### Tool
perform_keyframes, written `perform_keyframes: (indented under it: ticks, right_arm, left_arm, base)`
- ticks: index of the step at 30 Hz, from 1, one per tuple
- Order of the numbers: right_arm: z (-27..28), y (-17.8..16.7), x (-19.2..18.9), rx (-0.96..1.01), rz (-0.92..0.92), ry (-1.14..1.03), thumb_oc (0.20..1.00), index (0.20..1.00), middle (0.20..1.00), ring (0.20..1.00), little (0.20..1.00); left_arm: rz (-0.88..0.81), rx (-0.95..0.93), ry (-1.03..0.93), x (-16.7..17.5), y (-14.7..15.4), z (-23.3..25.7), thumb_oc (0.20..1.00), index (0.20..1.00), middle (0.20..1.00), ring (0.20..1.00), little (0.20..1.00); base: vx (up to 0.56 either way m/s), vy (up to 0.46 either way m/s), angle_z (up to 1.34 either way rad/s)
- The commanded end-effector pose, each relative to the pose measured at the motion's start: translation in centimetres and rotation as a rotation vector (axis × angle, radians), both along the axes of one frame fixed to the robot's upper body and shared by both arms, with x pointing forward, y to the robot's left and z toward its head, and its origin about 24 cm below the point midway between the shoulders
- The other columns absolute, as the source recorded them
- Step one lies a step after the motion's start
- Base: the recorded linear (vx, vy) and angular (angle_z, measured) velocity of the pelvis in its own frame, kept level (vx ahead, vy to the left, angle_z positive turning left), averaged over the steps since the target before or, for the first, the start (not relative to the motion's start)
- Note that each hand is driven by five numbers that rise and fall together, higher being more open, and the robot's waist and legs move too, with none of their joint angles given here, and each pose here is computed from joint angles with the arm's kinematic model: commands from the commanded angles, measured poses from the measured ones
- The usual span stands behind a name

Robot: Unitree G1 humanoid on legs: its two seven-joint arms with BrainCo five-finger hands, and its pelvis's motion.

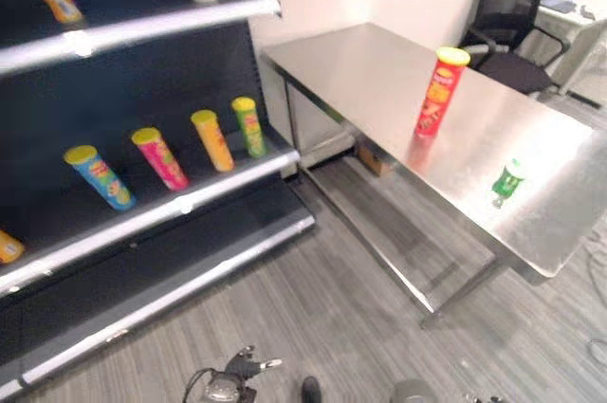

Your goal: Put the goods on the table back onto the shelves and tidy them up.

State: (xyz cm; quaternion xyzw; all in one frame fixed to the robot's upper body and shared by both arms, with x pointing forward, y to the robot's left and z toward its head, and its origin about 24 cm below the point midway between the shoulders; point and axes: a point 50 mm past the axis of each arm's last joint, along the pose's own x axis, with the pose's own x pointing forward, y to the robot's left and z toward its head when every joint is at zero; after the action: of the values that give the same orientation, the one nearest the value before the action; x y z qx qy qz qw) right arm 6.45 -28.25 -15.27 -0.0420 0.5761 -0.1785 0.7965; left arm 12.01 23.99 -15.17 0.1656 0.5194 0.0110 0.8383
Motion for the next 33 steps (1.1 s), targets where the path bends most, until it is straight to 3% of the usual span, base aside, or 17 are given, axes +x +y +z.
perform_keyframes:
  ticks: [1,4,7,12,15,18,23,25,33]
  right_arm:
    - [1.4,-3.7,-1.3,-0.089,-0.189,-0.056,1.0,1.0,1.0,1.0,1.0]
    - [3.3,-6.9,-1.3,-0.176,-0.237,-0.136,1.0,1.0,1.0,1.0,1.0]
    - [10.4,-14.0,0.6,-0.436,-0.265,-0.387,1.0,1.0,1.0,1.0,1.0]
    - [15.7,-18.5,0.1,-0.62,-0.29,-0.444,1.0,1.0,1.0,1.0,1.0]
    - [20.2,-20.1,1.4,-0.732,-0.259,-0.584,1.0,1.0,1.0,1.0,1.0]
    - [29.4,-17.0,8.7,-0.901,0.095,-0.967,1.0,1.0,1.0,1.0,1.0]
    - [31.7,-14.2,12.7,-0.889,0.316,-1.066,1.0,1.0,1.0,1.0,1.0]
    - [32.8,-9.2,17.9,-0.805,0.629,-1.125,1.0,1.0,1.0,1.0,1.0]
    - [29.9,-7.0,20.5,-0.711,0.812,-0.977,1.0,1.0,1.0,1.0,1.0]
  left_arm:
    - [0.001,-0.013,-0.118,2.3,-0.1,1.0,1.0,1.0,1.0,1.0,1.0]
    - [0.0,-0.014,-0.113,2.0,-0.1,0.9,1.0,1.0,1.0,1.0,1.0]
    - [-0.017,-0.026,-0.115,1.8,-0.8,0.7,1.0,1.0,1.0,1.0,1.0]
    - [-0.022,-0.039,-0.114,1.8,-1.0,0.6,1.0,1.0,1.0,1.0,1.0]
    - [0.0,-0.043,-0.105,1.4,-0.9,0.5,1.0,1.0,1.0,1.0,1.0]
    - [-0.001,-0.057,-0.08,0.4,-1.2,0.2,1.0,1.0,1.0,1.0,1.0]
    - [-0.029,-0.074,-0.085,0.6,-1.7,0.2,1.0,1.0,1.0,1.0,1.0]
    - [-0.075,-0.094,-0.113,1.3,-2.3,0.4,1.0,1.0,1.0,1.0,1.0]
    - [-0.052,-0.101,-0.103,0.6,-2.1,0.3,1.0,1.0,1.0,1.0,1.0]
  base:
    - [0.17,-0.081,-0.01]
    - [0.1,-0.089,-0.11]
    - [0.09,-0.069,-0.17]
    - [0.04,-0.023,-0.07]
    - [0.06,-0.027,0.06]
    - [0.05,-0.027,-0.02]
    - [0.0,-0.025,0.06]
    - [0.0,-0.08,0.2]
    - [0.01,-0.047,0.22]
